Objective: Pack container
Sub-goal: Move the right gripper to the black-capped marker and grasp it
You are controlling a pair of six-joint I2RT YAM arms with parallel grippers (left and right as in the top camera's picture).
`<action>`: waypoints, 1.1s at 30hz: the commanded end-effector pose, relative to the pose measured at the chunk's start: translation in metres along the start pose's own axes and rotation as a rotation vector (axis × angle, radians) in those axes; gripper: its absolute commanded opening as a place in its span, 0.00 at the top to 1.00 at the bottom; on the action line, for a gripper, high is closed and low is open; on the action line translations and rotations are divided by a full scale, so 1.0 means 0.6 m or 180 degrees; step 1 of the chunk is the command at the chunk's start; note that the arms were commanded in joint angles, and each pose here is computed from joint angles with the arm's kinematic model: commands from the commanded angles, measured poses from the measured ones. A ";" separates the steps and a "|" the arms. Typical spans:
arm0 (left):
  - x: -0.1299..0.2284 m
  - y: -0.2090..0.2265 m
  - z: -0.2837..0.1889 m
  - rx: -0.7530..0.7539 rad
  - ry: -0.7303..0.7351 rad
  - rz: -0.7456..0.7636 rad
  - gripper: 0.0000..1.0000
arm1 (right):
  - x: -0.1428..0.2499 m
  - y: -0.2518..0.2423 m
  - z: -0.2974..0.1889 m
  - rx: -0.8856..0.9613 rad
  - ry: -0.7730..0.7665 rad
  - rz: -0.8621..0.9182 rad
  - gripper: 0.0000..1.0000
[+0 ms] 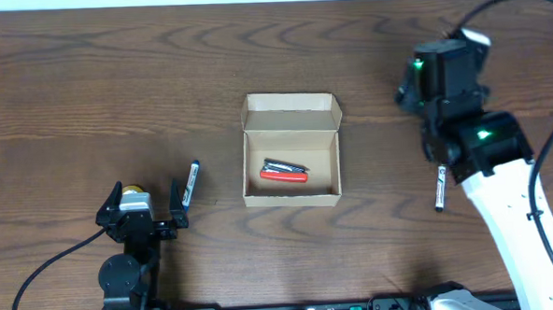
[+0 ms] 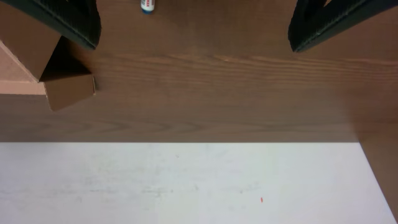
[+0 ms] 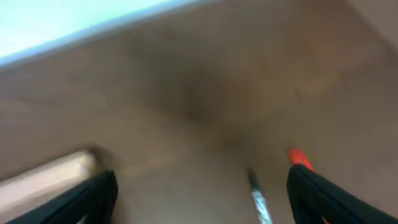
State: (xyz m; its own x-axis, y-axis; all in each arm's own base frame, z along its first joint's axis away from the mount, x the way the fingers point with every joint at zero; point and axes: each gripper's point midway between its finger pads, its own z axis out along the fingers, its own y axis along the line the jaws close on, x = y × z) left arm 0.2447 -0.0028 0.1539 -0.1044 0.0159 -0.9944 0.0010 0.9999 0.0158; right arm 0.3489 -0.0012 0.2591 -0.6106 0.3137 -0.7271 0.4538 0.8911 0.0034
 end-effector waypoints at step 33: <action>0.030 -0.001 0.002 0.0020 0.0175 -0.0010 0.05 | 0.313 -0.184 0.221 0.0651 0.2240 0.0239 0.13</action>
State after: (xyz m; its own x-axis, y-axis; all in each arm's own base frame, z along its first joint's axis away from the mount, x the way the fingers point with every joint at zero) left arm 0.2447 -0.0028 0.1539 -0.1044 0.0159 -0.9944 0.0010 0.9999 0.0158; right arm 0.2746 -0.0853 0.0467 -0.7920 0.5858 -0.1723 0.6076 0.7838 -0.1280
